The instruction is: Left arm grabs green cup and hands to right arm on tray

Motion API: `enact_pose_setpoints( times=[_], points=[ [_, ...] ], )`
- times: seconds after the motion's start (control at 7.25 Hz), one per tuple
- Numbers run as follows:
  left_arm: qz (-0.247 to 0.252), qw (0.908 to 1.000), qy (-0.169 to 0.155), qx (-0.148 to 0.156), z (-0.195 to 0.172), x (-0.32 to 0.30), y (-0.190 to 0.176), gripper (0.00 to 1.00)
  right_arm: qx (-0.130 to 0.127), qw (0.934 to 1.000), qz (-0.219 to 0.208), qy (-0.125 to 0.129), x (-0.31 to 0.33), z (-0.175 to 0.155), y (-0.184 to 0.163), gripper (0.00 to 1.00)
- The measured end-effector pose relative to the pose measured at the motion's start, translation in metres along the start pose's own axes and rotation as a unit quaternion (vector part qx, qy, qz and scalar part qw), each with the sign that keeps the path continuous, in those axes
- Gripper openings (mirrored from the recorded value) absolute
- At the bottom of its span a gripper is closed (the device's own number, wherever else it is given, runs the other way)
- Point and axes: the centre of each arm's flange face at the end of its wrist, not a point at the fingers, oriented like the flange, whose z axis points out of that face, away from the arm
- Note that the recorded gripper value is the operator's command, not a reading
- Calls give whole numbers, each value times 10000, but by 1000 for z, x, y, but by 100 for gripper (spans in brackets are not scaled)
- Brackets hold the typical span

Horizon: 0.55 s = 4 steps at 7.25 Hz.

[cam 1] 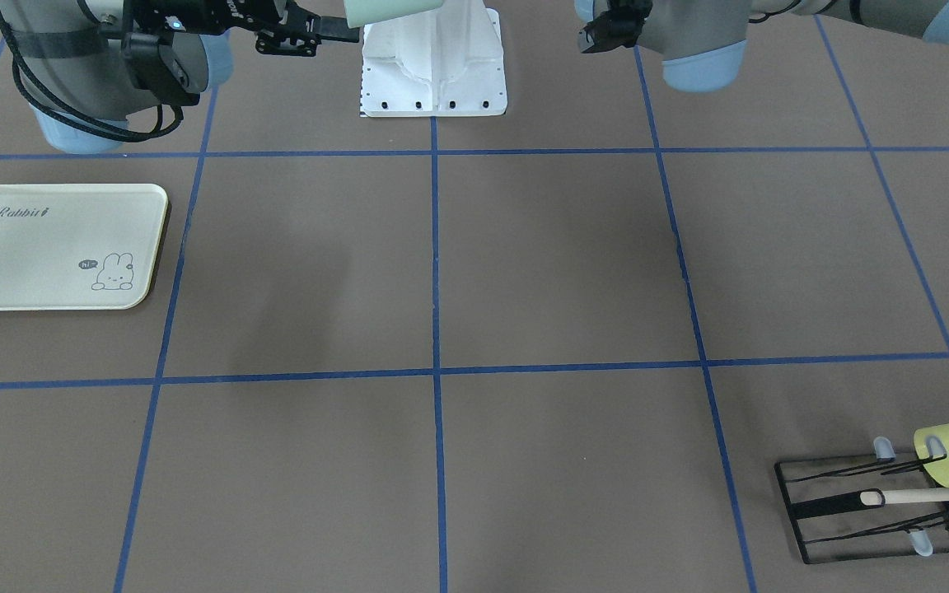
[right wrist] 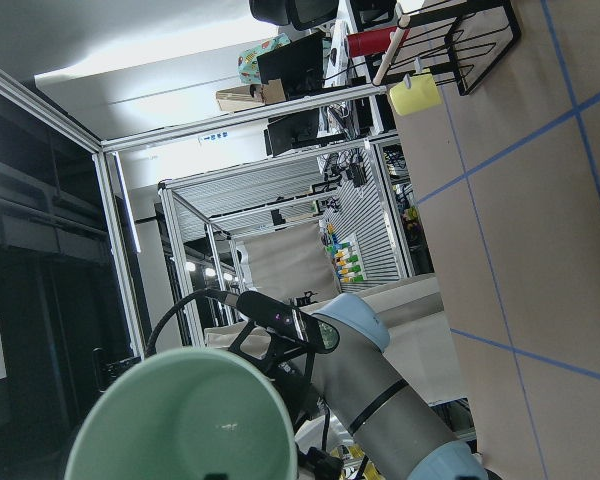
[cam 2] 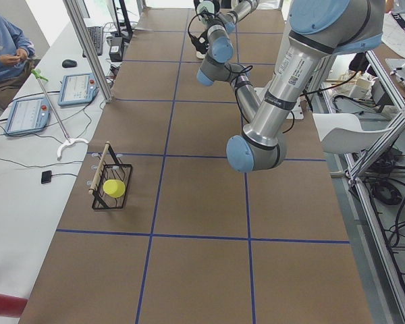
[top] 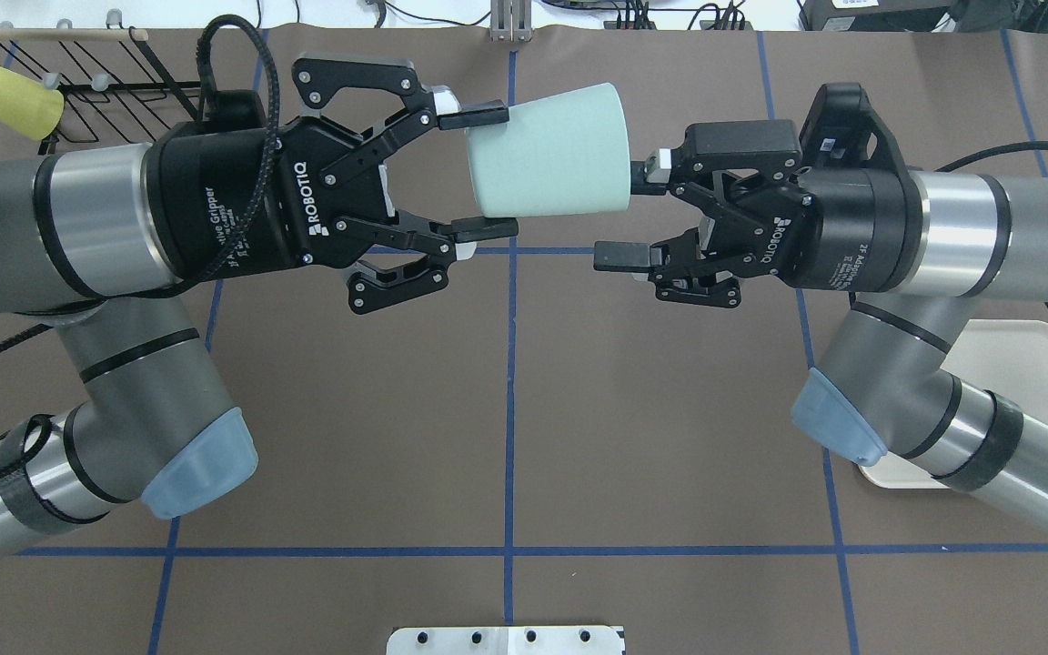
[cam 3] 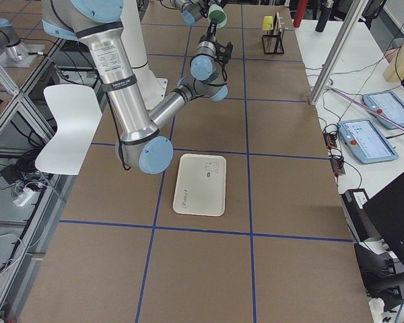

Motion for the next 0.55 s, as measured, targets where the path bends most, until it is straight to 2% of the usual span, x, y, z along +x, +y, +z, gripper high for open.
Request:
enact_pose_setpoints(
  times=[0.14, 0.28, 0.55],
  points=[
    [-8, 10000, 0, 3, 1, -1, 0, 0, -16, 10000, -9, -18, 0, 0, 1, 58],
    [-17, 10000, -6, 1, 2, -2, 0, 0, -41, 10000, -23, -47, 0, -1, 1, 48],
    [-21, 10000, -30, 9, 4, -5, 0, 0, -62, 10000, -34, -70, 0, -1, 2, 17]
  ],
)
